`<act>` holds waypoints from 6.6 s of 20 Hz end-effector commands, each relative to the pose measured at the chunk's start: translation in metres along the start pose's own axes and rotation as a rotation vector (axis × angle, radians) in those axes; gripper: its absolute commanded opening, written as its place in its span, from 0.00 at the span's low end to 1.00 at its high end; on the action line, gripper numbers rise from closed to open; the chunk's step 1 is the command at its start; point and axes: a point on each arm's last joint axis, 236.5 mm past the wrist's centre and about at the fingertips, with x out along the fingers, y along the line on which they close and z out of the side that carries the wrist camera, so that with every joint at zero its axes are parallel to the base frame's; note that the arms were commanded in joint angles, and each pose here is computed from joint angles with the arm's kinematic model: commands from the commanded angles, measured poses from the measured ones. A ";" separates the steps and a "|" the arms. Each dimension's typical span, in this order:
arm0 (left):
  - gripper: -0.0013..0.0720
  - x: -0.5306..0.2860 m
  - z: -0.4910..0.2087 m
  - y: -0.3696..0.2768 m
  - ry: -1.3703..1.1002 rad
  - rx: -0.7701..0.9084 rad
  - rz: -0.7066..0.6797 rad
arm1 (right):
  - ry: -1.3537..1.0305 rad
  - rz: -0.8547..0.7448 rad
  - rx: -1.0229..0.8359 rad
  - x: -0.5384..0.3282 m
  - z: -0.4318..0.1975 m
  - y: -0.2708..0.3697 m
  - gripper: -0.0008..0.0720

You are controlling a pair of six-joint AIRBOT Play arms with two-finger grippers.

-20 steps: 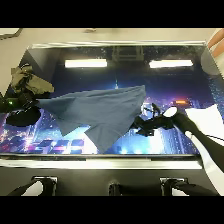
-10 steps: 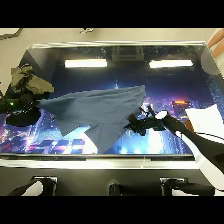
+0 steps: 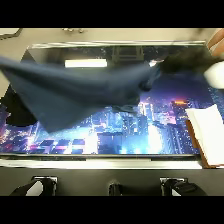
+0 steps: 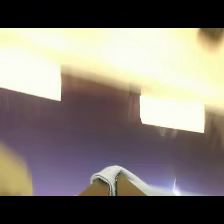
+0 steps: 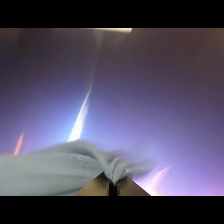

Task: Fold the shirts.

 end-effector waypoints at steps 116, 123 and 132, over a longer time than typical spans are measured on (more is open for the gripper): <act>0.51 0.236 -0.419 0.092 1.197 -0.544 -0.057 | 0.766 0.123 0.878 0.238 -0.335 -0.036 0.09; 0.96 0.226 -0.304 0.120 0.972 -0.476 -0.047 | 1.002 -0.044 0.794 0.140 -0.363 -0.162 0.96; 0.96 0.182 -0.198 0.033 0.783 -0.247 -0.156 | 1.097 0.212 0.966 0.186 -0.401 -0.067 0.98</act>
